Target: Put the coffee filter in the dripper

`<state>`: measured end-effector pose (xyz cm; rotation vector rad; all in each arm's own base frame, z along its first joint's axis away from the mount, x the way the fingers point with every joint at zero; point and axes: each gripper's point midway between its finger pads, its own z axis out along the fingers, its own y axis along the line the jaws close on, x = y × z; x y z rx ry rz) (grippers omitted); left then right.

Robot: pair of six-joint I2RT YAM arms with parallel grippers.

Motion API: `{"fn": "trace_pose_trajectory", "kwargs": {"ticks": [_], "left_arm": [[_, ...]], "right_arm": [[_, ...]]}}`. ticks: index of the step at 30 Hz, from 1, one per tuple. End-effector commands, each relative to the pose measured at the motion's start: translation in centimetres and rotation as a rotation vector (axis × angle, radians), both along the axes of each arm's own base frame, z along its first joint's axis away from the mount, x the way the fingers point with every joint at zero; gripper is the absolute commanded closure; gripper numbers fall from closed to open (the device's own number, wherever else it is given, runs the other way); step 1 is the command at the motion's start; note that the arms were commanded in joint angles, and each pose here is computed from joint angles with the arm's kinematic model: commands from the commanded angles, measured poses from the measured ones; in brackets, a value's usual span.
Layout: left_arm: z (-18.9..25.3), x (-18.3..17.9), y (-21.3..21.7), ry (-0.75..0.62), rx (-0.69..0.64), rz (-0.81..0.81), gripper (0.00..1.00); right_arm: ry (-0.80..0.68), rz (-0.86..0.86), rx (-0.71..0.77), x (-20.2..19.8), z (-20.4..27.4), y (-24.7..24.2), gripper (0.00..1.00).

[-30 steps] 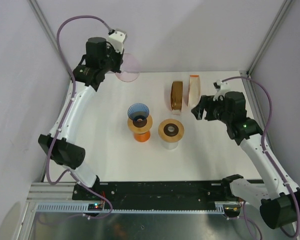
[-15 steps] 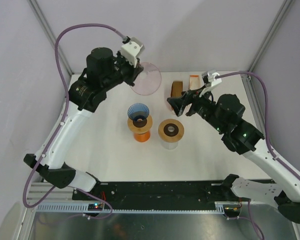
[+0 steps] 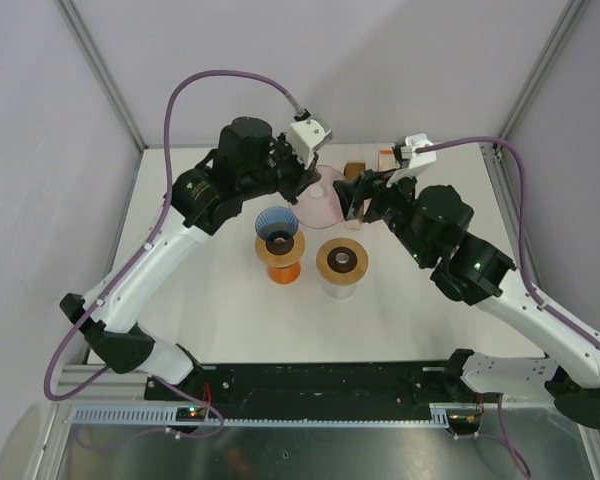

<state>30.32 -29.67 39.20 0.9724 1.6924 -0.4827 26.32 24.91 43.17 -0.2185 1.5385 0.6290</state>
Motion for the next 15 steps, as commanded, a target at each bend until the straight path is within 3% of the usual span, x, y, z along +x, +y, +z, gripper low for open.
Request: {"fn": "trace_pose_trajectory", "kwargs": {"ticks": [1,9,15], "left_arm": [[1.6,-1.1,-0.9,-0.015,-0.062,-0.048,1.00],[1.0,-1.5,-1.4,0.011,-0.064,-0.072,1.00],[-0.1,-1.4,-1.7,0.039,-0.053,-0.070,1.00]], "right_arm": [[0.008,-0.094,-0.043,1.2,0.2,-1.0,0.33],[0.068,-0.102,-0.150,2.2,-2.4,0.0,0.51],[0.088,-0.090,-0.204,2.4,-3.2,0.4,0.79]]}}
